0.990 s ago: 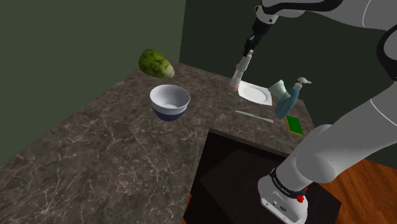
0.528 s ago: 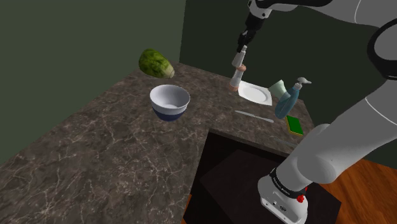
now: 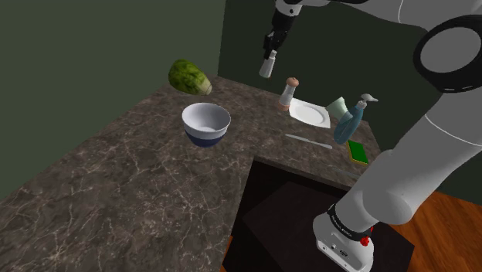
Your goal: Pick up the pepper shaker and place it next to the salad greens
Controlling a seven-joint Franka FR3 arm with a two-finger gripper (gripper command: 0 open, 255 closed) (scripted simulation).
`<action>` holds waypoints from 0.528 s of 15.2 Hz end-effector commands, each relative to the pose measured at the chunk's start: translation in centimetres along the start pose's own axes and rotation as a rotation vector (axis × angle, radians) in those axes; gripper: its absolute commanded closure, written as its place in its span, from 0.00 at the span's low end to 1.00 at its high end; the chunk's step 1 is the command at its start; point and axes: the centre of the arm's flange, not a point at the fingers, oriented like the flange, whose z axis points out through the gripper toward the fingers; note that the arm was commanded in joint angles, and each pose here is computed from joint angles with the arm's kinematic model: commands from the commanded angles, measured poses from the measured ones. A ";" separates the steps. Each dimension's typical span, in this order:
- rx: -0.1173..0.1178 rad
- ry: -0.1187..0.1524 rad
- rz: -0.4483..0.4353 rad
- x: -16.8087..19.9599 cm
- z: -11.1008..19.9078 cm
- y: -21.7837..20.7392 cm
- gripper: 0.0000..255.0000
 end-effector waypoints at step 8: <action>0.000 0.001 0.001 9.2 0.5 -7.7 1.00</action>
